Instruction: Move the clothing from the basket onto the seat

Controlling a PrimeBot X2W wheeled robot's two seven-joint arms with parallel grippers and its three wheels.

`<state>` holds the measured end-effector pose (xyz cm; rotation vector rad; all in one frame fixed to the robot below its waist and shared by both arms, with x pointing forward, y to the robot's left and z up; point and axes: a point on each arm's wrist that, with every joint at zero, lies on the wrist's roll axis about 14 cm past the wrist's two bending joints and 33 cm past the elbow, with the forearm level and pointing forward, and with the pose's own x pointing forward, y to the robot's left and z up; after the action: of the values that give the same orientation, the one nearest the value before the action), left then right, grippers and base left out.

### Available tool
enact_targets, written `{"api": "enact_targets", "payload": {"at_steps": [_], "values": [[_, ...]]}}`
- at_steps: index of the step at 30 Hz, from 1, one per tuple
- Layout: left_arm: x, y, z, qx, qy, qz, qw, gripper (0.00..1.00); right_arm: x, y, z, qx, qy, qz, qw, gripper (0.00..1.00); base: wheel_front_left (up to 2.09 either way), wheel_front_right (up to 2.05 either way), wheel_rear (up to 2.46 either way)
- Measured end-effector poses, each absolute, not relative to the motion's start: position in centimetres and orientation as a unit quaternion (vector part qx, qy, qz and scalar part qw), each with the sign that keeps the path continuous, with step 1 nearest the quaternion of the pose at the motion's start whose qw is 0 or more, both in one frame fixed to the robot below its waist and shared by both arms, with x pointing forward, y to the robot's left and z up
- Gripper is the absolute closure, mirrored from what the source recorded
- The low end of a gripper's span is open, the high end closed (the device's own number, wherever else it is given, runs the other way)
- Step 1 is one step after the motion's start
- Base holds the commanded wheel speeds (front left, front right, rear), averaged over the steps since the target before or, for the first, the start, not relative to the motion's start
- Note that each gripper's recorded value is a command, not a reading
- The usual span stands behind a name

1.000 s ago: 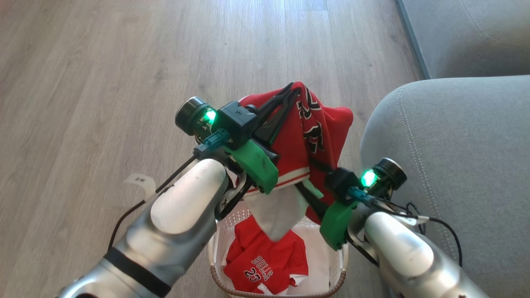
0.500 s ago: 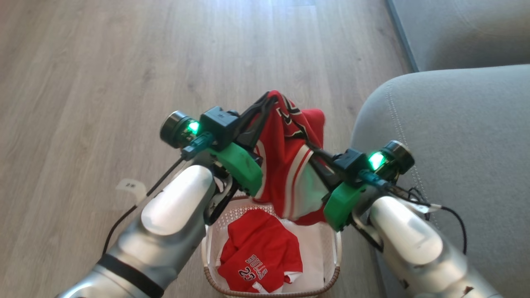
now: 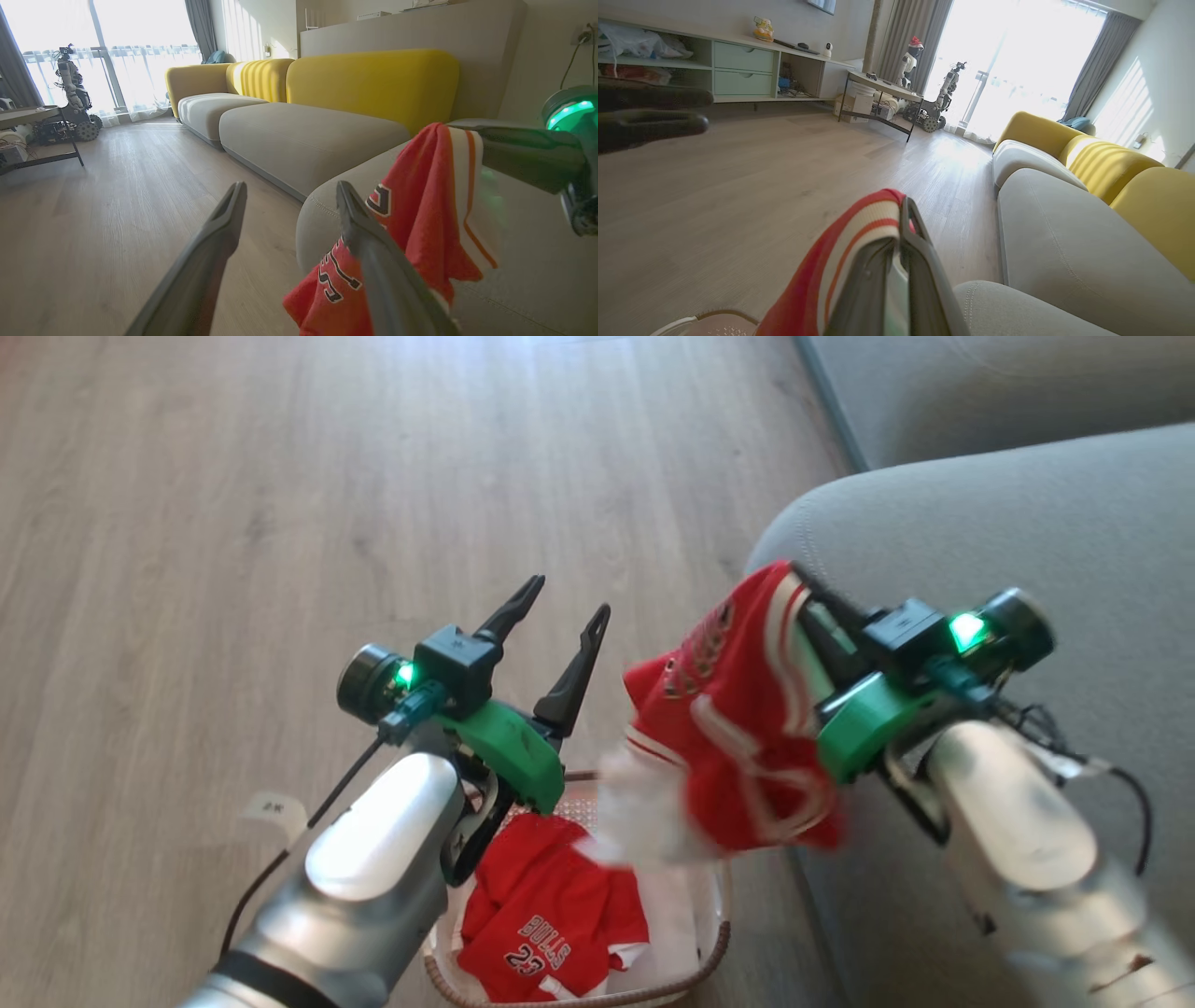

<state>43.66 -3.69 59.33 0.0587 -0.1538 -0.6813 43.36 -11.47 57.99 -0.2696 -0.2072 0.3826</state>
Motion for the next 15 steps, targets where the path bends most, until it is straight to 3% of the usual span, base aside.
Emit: {"api": "enact_targets", "payload": {"at_steps": [15], "values": [[39.6, -11.4, 56.2, 0.006, -0.05, -0.446, 0.894, 0.0, 41.7, -22.4, 62.5, -0.179, -0.137, 0.057, 0.973, 1.0, 0.0, 0.0, 0.0]]}}
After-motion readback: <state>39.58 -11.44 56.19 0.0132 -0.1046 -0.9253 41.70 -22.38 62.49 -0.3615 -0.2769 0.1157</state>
